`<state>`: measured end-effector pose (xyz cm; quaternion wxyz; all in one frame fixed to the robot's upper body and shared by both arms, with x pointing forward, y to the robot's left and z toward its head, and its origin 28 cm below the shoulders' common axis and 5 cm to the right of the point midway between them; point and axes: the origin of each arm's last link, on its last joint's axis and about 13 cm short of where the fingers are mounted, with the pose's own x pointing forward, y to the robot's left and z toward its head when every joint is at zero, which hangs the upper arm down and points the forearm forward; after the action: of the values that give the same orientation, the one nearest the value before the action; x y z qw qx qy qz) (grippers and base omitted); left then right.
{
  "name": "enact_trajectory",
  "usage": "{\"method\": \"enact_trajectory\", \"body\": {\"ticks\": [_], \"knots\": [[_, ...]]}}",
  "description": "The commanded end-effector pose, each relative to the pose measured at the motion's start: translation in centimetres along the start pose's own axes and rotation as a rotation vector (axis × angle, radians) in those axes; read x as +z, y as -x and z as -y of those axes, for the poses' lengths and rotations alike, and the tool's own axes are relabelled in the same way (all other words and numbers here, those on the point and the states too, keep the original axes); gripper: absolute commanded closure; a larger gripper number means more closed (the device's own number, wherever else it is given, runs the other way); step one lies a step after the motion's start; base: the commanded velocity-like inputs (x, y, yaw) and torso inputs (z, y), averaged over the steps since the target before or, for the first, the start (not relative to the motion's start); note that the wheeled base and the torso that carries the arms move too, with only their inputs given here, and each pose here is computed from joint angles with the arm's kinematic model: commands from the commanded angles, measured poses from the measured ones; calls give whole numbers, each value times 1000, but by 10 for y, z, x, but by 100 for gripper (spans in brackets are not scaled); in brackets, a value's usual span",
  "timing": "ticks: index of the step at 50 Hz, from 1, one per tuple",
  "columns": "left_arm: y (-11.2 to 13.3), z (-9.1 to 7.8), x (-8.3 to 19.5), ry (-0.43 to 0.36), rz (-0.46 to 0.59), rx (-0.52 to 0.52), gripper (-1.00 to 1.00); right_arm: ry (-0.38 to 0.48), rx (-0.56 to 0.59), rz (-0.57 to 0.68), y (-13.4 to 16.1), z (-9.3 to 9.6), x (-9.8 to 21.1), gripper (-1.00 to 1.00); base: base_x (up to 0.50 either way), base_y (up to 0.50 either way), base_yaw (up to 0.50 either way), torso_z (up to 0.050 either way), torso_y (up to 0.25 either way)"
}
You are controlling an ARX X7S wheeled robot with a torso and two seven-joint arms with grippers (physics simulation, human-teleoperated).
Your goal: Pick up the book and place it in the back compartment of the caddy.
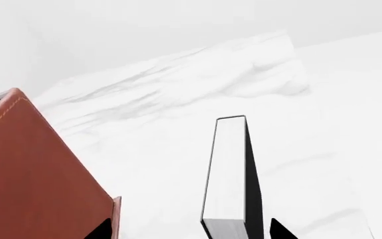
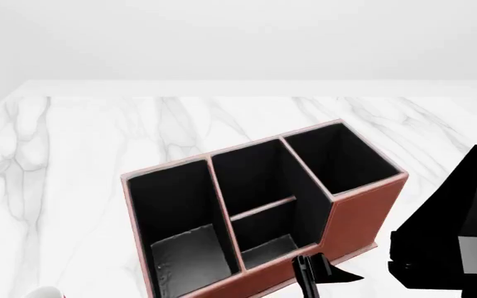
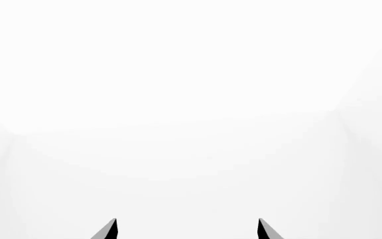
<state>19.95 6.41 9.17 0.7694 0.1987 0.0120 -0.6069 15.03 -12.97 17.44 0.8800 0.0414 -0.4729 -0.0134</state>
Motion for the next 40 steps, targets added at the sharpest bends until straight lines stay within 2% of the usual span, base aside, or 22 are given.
{"method": "enact_trajectory", "body": {"ticks": [1,25,40], "knots": [[-7,-3,11,2,48,8,-100,19,7,8,1,0,0,-100,0,0,0,0,0],[-20,-6,6,35,58,2,-100,12,4,8,0,1,0,-100,0,0,0,0,0],[-26,0,7,41,72,-27,-100,6,4,5,1,1,0,-100,0,0,0,0,0]]}}
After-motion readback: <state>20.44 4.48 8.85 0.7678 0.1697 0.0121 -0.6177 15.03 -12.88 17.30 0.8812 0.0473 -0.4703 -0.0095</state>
